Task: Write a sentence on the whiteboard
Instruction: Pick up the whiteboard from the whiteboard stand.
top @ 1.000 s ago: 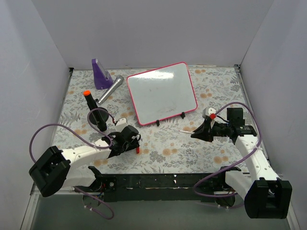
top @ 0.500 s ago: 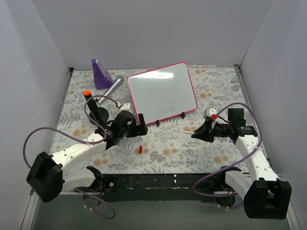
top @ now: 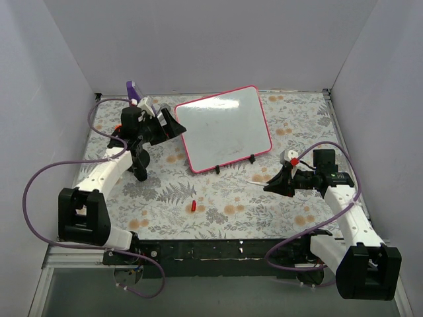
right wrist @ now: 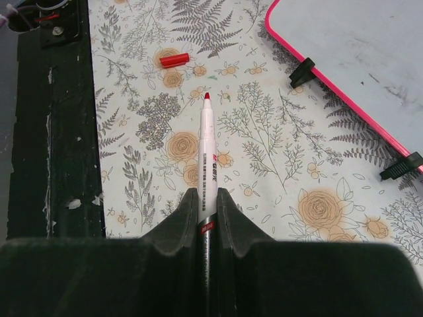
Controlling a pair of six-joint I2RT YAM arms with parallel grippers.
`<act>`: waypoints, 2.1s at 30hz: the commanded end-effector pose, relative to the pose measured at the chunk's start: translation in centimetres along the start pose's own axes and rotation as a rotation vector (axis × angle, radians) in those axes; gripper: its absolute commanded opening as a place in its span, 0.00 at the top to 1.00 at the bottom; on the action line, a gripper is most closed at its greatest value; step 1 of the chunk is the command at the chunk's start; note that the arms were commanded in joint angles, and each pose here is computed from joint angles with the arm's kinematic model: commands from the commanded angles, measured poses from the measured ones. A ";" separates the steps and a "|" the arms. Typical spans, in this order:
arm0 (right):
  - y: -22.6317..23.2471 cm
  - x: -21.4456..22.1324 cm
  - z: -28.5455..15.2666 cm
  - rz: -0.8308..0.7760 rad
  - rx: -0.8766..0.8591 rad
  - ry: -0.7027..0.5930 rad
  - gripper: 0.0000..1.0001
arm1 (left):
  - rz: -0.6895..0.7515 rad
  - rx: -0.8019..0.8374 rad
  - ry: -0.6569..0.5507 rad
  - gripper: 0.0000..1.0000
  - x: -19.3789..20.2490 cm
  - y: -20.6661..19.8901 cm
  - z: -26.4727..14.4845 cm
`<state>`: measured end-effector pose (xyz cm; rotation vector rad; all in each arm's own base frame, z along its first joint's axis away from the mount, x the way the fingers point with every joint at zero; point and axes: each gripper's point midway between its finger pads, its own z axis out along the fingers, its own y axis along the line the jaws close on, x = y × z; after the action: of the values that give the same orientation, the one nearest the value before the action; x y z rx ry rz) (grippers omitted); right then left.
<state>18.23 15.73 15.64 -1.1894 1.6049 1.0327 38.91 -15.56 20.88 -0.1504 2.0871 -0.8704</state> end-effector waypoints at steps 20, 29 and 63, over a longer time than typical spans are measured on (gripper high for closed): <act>-0.1 0.1 0.2 0.016 -0.026 -0.010 0.99 | 0.194 0.214 0.057 0.02 2.3 2.4 6.5; -0.3 0.3 0.2 0.025 -0.026 -0.007 0.99 | 0.165 0.318 0.095 0.14 3.0 3.2 8.0; -0.6 0.8 0.4 0.043 -0.026 0.008 0.99 | 0.129 0.553 0.118 1.00 2.7 1.3 8.2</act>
<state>18.55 15.73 14.22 -1.1753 1.6545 1.0851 43.26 -20.37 13.65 0.2908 1.9193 -1.4260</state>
